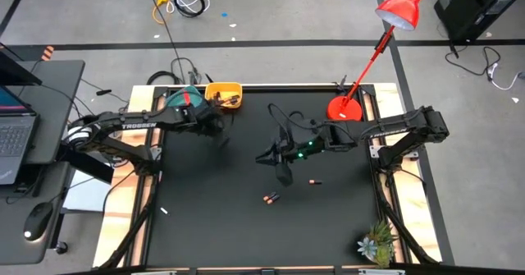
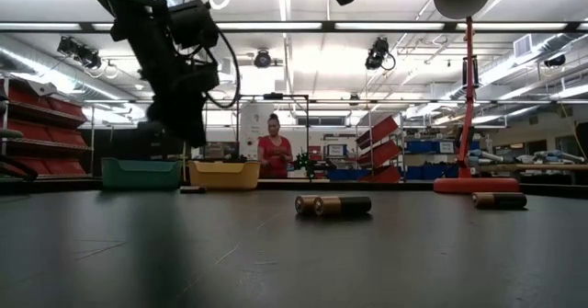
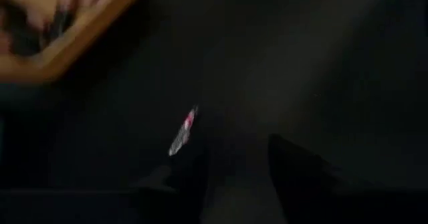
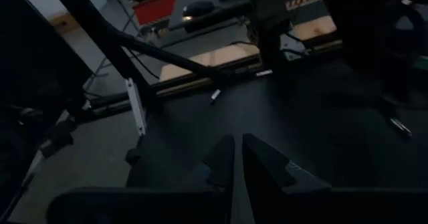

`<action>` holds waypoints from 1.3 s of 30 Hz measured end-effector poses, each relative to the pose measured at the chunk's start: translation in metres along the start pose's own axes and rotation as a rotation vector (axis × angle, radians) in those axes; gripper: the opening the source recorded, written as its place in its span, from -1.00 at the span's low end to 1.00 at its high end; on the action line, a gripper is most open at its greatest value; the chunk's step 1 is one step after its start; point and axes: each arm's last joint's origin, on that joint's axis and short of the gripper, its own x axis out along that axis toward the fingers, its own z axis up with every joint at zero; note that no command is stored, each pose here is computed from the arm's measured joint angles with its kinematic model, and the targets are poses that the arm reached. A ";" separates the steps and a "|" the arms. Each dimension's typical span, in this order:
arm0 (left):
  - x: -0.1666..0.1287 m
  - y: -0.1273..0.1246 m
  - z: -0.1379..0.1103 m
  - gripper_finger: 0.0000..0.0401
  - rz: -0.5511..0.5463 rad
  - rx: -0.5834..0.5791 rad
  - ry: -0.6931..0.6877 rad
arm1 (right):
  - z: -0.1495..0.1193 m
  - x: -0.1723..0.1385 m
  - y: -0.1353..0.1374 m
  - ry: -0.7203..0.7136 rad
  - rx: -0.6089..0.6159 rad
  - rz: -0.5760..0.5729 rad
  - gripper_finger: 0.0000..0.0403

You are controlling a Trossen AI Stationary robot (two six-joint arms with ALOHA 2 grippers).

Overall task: Sort batteries
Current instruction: Put the top silver battery into the blue bin

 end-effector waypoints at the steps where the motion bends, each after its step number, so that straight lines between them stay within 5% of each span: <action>1: 0.000 -0.001 0.002 -0.12 -0.003 0.032 -0.027 | 0.000 0.000 0.002 -0.006 -0.002 0.007 -0.79; 6: 0.004 -0.003 0.008 0.04 -0.076 0.072 -0.122 | -0.004 0.000 0.014 0.006 0.018 0.037 -0.79; 13: 0.031 0.030 -0.017 -0.19 -0.051 -0.090 -0.148 | -0.012 -0.006 0.037 -0.022 0.054 -0.016 -0.79; 18: 0.034 0.031 -0.019 -0.27 -0.023 0.072 -0.144 | -0.019 -0.009 0.046 0.000 0.058 -0.036 -0.79; 28: 0.039 0.034 -0.022 -0.28 -0.001 0.203 -0.106 | -0.019 -0.010 0.048 -0.022 0.084 -0.049 -0.79; 39: 0.071 0.035 -0.031 -0.28 0.042 0.208 0.024 | -0.020 -0.011 0.056 -0.035 0.087 -0.021 -0.79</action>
